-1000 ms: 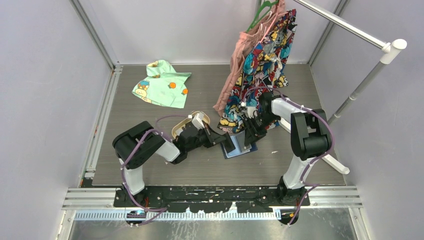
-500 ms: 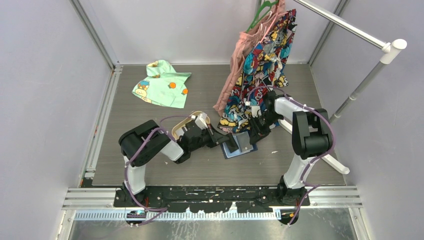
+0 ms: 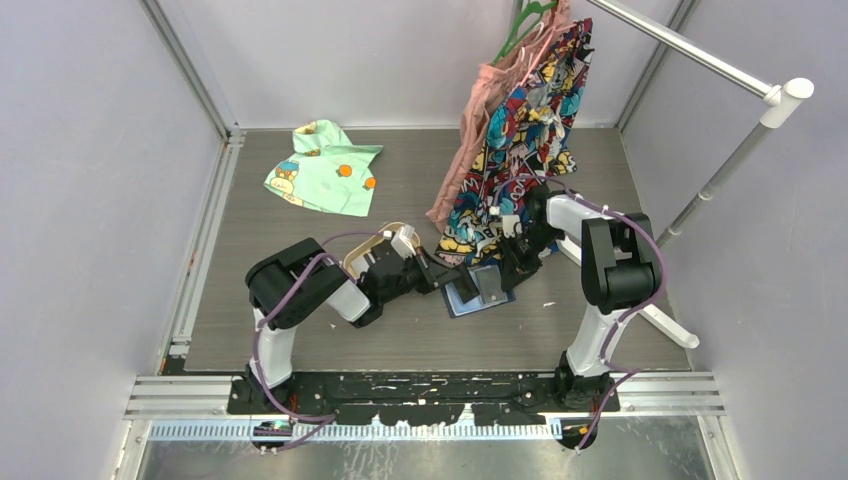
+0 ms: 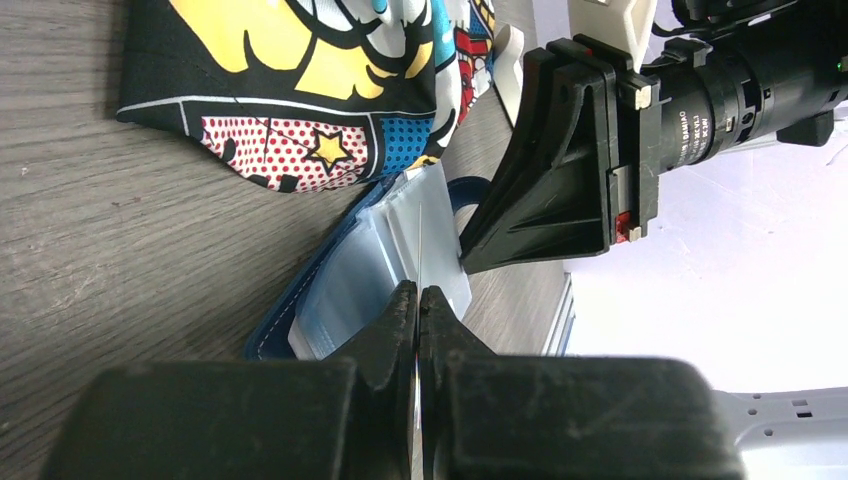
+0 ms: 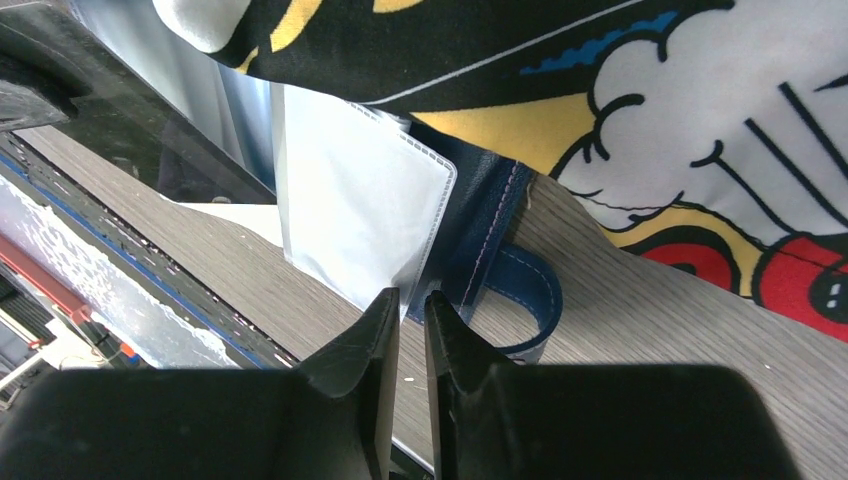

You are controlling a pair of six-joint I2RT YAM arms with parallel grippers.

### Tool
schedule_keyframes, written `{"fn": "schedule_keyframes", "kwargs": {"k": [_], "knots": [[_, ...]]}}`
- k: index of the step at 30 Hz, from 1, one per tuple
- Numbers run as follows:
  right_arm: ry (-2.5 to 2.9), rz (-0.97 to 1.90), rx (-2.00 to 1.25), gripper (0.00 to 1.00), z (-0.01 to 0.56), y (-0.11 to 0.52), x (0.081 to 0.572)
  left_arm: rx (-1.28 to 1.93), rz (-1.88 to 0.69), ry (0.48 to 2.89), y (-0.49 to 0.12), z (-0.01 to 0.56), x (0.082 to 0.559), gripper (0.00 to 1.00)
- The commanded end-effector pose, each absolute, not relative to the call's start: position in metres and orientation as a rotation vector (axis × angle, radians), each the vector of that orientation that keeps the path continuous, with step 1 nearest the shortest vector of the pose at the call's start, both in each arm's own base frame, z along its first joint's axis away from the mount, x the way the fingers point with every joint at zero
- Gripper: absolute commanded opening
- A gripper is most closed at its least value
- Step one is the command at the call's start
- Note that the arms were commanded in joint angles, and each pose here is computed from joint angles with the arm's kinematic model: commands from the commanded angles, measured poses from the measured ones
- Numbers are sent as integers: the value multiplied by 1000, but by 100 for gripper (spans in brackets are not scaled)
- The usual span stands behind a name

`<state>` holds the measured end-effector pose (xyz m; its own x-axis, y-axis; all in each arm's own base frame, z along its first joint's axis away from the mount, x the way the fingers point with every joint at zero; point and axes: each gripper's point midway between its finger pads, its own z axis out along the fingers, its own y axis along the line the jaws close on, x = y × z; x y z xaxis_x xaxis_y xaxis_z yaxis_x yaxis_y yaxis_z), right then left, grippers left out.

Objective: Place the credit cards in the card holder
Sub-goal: Insert the credit card into the card holder.

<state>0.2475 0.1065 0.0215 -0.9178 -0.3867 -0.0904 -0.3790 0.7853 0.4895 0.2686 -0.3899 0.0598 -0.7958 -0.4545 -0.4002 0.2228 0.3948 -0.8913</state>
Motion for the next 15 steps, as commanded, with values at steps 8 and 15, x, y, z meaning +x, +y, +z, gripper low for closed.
{"fn": "schedule_keyframes", "kwargs": {"k": [8,15], "knots": [[-2970,-767,659,21,23,105,255,-155,-1512,1915,-399,88,275,0],[-2971,-766,661,21,24,105,254,-145,-1520,1893,-397,95,274,0]]}}
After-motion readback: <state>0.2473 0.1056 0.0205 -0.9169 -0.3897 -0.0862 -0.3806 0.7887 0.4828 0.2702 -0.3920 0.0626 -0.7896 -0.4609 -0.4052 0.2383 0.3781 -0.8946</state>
